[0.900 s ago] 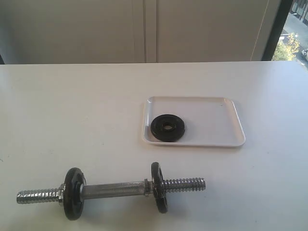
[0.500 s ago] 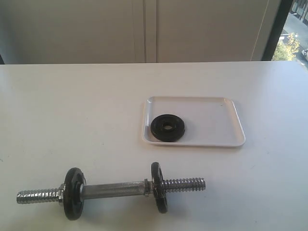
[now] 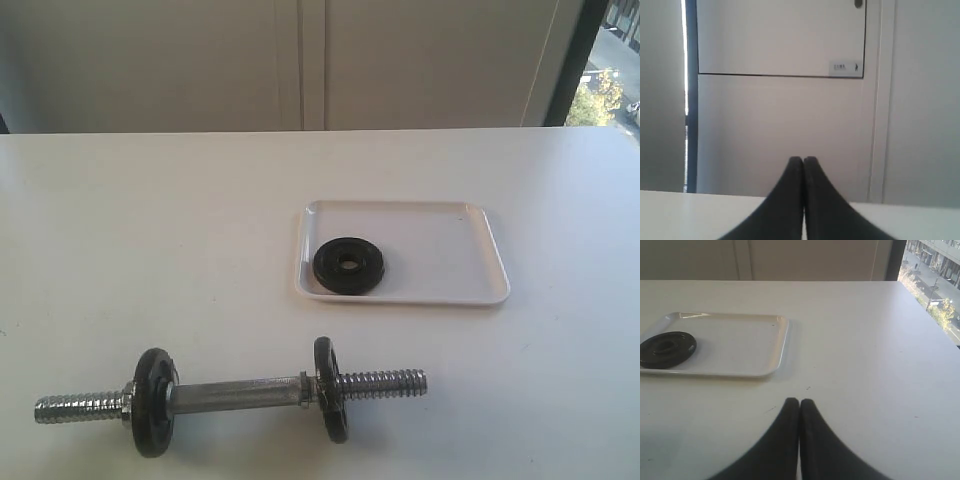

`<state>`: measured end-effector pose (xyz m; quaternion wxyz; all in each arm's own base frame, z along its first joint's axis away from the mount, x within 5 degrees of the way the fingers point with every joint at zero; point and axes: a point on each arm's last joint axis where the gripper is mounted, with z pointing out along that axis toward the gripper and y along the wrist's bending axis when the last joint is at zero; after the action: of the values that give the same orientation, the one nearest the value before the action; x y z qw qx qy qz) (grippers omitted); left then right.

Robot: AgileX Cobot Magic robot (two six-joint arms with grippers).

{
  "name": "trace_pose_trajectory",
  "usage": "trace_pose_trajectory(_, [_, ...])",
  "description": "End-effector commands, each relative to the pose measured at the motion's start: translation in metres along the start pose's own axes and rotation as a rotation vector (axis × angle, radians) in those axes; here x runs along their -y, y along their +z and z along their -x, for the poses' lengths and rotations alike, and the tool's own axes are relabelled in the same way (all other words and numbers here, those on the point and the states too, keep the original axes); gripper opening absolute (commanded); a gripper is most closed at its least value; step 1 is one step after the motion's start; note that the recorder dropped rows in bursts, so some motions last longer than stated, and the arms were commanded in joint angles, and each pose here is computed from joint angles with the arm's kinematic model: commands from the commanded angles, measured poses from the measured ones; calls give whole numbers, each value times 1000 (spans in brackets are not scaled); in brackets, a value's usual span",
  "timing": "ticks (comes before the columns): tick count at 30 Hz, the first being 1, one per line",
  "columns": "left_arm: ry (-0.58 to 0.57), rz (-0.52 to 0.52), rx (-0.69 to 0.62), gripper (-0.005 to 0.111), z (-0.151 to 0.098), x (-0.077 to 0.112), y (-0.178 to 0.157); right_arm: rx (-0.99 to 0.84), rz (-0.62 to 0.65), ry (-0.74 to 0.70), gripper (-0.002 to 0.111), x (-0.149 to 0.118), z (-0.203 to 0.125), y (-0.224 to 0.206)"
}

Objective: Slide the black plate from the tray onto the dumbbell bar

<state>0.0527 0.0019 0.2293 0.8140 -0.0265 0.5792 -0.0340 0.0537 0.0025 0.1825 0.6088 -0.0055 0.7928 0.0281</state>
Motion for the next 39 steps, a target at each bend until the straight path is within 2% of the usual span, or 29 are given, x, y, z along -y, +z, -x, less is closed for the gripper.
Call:
trace_pose_trajectory(1, [-245,21,43,0,15,-1,8,12,-3,3,0,0,0,0])
trace_pose_trajectory(4, [-150,-22,30,0,43,6,29,12,-3,3,0,0,0,0])
trace_pose_trajectory(5, [-54,-56,5,0,56,11,44,12,-3,3,0,0,0,0])
trace_pose_trajectory(7, [52,-83,-129,0,69,16,70,12,-3,3,0,0,0,0])
trace_pose_trajectory(9, [143,-51,-345,0,67,14,95,12,-3,3,0,0,0,0])
trace_pose_trajectory(15, [271,-64,-682,0,45,21,125,12,-2,1,0,0,0,0])
trace_pose_trajectory(18, [334,-115,-860,0,30,31,133,14,-2,1,0,0,1,0])
trace_pose_trajectory(21, [383,-314,-1016,0,18,56,137,20,-2,-10,0,0,1,0])
trace_pose_trajectory(23, [379,-535,-1086,0,15,79,137,32,-1,-10,0,0,2,0])
trace_pose_trajectory(24, [411,-650,-1086,0,16,88,138,41,0,-10,0,0,3,0])
trace_pose_trajectory(26, [365,-879,-1099,0,20,109,140,51,0,-10,0,0,4,0])
trace_pose_trajectory(29, [290,-1163,-1085,0,25,132,142,51,0,-10,0,0,4,0])
trace_pose_trajectory(32, [207,-1337,-1110,0,22,147,147,53,1,-10,0,0,4,0])
trace_pose_trajectory(34, [198,-1393,-1133,0,16,153,153,79,3,-10,0,0,6,0])
trace_pose_trajectory(37, [233,-1440,-1174,0,4,163,158,168,9,-10,0,-1,14,-1])
trace_pose_trajectory(39, [297,-1485,-1181,0,-2,176,159,247,15,-8,0,-1,21,-3])
